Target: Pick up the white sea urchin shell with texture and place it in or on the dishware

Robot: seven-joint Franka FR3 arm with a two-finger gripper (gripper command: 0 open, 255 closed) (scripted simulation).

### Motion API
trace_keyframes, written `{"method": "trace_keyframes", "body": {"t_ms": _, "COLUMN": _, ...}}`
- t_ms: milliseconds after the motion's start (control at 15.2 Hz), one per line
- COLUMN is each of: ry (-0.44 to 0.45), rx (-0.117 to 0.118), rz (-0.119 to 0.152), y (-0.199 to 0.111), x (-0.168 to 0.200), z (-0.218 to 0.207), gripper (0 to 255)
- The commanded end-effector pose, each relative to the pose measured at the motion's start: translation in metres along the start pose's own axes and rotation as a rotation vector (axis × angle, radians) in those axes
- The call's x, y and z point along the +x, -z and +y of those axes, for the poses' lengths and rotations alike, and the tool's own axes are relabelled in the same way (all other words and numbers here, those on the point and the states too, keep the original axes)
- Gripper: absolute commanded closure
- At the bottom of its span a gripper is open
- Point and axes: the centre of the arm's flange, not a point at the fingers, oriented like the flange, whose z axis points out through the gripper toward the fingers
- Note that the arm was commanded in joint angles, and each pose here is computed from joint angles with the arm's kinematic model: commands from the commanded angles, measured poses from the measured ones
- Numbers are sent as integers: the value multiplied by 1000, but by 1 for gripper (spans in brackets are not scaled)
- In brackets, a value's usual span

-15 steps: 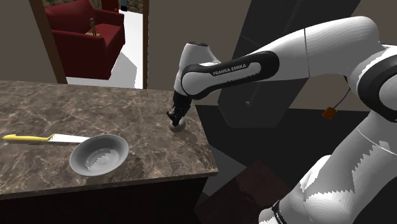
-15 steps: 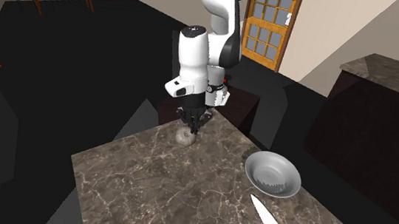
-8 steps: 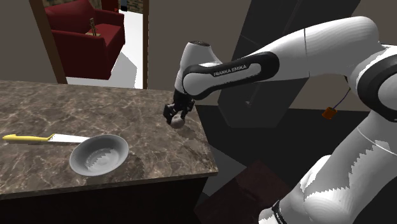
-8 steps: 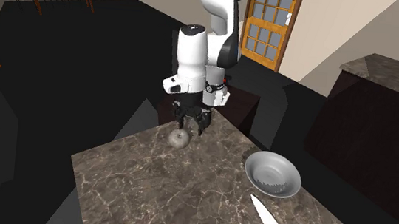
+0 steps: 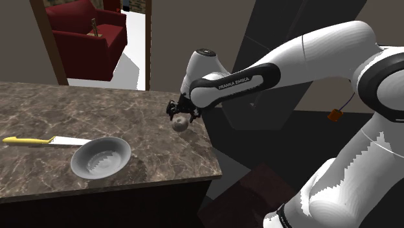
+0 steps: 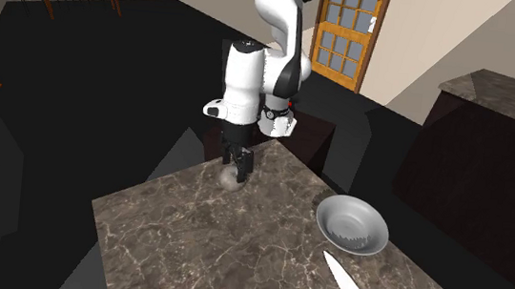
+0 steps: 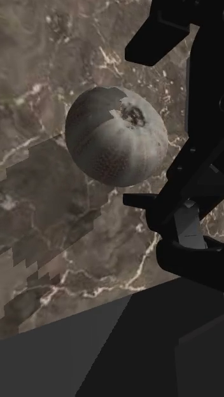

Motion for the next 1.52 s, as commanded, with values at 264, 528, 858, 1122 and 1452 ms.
{"method": "trace_keyframes", "body": {"t_ms": 264, "ry": -4, "rx": 0, "rz": 1, "y": -13, "x": 1, "z": -1, "gripper": 0}}
{"method": "trace_keyframes", "body": {"t_ms": 528, "ry": -4, "rx": 0, "rz": 1, "y": -13, "x": 1, "z": -1, "gripper": 0}}
{"method": "trace_keyframes", "body": {"t_ms": 858, "ry": -4, "rx": 0, "rz": 1, "y": -13, "x": 1, "z": -1, "gripper": 255}}
{"method": "trace_keyframes", "body": {"t_ms": 1122, "ry": -4, "rx": 0, "rz": 1, "y": -13, "x": 1, "z": -1, "gripper": 255}}
{"method": "trace_keyframes", "body": {"t_ms": 1452, "ry": -4, "rx": 0, "rz": 1, "y": 3, "x": 3, "z": -2, "gripper": 255}}
